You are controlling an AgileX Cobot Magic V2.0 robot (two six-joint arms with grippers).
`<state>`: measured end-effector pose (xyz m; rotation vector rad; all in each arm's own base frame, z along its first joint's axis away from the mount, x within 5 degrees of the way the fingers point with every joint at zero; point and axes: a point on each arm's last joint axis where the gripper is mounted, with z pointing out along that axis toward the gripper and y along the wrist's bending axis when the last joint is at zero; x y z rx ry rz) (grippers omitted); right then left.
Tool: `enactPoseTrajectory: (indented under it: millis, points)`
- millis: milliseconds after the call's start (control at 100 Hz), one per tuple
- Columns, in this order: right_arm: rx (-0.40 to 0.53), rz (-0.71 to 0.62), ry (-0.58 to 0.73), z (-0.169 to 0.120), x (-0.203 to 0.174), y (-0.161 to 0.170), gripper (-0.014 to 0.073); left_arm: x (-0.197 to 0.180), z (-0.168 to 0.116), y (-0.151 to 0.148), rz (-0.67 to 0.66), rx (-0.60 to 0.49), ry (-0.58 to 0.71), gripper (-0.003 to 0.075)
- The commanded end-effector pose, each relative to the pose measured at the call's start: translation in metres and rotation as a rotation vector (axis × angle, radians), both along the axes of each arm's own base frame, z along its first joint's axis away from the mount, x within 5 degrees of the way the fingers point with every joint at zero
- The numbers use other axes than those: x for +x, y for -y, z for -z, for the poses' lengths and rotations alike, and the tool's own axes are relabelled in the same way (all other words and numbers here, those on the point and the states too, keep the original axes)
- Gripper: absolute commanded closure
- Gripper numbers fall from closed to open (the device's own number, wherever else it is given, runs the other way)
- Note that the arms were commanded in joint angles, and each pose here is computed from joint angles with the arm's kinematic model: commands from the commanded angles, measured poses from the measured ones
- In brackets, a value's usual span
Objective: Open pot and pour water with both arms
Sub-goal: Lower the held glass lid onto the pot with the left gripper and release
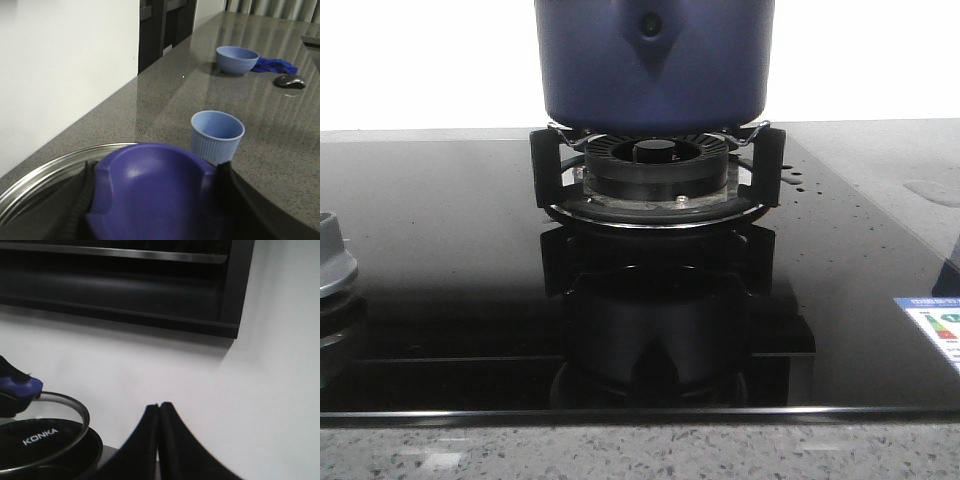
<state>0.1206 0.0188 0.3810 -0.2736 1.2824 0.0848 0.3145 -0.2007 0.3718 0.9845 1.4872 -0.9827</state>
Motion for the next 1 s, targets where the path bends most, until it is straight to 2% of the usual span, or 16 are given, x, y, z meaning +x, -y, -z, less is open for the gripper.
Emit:
enactPoseTrajectory:
  millis: [0,160,640,710,860,910,990]
  points:
    - [0.001,-0.03,0.056,-0.012,-0.007,-0.003,0.0659,-0.006,-0.03,0.001,0.007,-0.121,0.029,0.0436]
    - [0.001,-0.026,0.059,-0.012,-0.009,-0.003,0.0659,0.002,-0.018,0.004,0.004,-0.113,-0.001,0.0436]
    - [0.02,-0.032,0.054,-0.012,-0.009,-0.003,0.0659,0.011,-0.009,0.007,-0.004,-0.135,-0.044,0.0431]
    - [0.02,-0.032,0.054,-0.012,-0.009,-0.003,0.0659,0.011,-0.008,0.007,-0.004,-0.132,-0.039,0.0375]
    - [0.024,-0.034,0.053,-0.012,-0.009,-0.003,0.0659,0.013,-0.009,0.006,-0.028,-0.124,-0.017,0.013]
    - [0.024,-0.034,0.053,-0.012,-0.009,-0.003,0.0659,0.013,-0.009,0.006,-0.031,-0.132,-0.02,0.0099]
    - [0.024,-0.034,0.053,-0.012,-0.009,-0.003,0.0659,0.012,-0.013,0.006,-0.031,-0.154,-0.021,0.01]
